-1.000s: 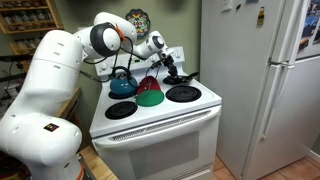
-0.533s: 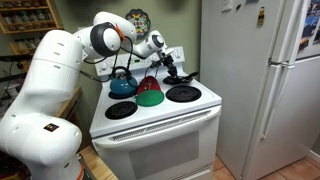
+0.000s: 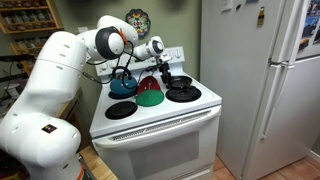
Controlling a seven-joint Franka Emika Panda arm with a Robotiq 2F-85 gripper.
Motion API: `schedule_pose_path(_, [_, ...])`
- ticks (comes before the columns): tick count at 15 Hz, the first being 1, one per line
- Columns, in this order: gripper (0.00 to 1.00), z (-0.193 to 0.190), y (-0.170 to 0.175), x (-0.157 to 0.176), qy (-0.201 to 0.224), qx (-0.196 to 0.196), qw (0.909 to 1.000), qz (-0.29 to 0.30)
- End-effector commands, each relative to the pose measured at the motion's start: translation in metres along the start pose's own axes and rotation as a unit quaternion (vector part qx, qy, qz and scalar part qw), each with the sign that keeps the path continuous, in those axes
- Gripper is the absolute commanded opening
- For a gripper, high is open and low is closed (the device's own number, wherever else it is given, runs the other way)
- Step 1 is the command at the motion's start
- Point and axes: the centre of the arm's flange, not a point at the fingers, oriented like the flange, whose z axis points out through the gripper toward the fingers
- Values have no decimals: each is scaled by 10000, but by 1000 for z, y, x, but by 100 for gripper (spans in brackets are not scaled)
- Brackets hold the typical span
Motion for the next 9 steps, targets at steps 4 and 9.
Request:
schedule_pose_path(4, [100,-18,4,14,-587,209,9981,28])
schedule_pose_path(9, [100,-27,2,19,-444,316,9985,1])
